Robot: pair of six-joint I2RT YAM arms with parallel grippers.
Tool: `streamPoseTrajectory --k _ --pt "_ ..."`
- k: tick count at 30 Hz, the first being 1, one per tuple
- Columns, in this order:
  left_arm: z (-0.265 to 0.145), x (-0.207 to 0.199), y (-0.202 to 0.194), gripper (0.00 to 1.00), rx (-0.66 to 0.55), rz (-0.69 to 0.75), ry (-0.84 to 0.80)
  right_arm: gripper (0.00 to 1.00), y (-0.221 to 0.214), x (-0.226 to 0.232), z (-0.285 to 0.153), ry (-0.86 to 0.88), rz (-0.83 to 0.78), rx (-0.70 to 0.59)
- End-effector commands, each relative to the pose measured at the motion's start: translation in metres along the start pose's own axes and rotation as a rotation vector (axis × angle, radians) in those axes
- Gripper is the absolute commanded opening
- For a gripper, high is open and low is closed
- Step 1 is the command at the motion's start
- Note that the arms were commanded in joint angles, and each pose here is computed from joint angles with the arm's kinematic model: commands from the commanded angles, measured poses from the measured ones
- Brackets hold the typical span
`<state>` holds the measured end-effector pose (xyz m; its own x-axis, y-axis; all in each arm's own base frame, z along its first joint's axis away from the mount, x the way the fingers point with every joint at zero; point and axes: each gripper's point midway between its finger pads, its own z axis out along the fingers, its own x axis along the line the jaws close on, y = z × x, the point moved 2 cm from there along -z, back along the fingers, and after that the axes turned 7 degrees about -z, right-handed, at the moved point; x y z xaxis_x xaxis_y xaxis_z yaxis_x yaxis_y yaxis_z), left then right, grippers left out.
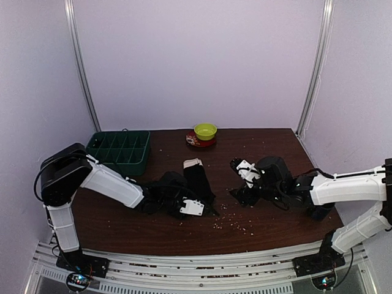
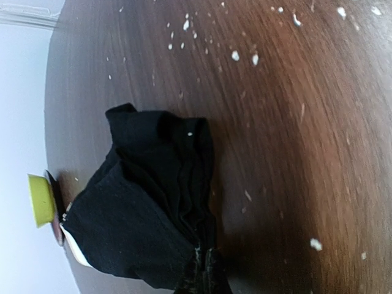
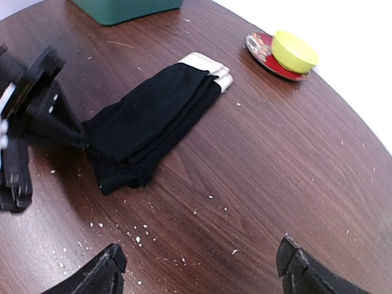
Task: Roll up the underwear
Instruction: Roll the underwear at the center of the board.
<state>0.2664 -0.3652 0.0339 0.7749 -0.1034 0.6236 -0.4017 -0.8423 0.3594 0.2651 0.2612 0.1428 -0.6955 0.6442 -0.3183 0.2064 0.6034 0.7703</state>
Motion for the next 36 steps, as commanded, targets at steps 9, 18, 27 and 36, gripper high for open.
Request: streamPoseTrajectory --k 9,18,27,36 --pt "-0.047 -0.006 -0.001 0.0 -0.143 -0.151 -0.42 0.96 0.014 0.064 -0.01 0.051 -0.478 -0.203" --pt "-0.053 -0.002 -0.017 0.0 -0.17 -0.241 -0.543 0.88 0.01 0.101 0.019 0.121 -0.772 -0.176" --pt "-0.056 0.013 -0.015 0.0 -0.196 -0.272 -0.55 0.82 -0.003 0.129 0.068 0.171 -0.996 -0.038" --pt "-0.054 0.012 -0.02 0.0 -0.197 -0.292 -0.564 0.71 -0.013 0.148 0.097 0.229 -1.083 0.019"
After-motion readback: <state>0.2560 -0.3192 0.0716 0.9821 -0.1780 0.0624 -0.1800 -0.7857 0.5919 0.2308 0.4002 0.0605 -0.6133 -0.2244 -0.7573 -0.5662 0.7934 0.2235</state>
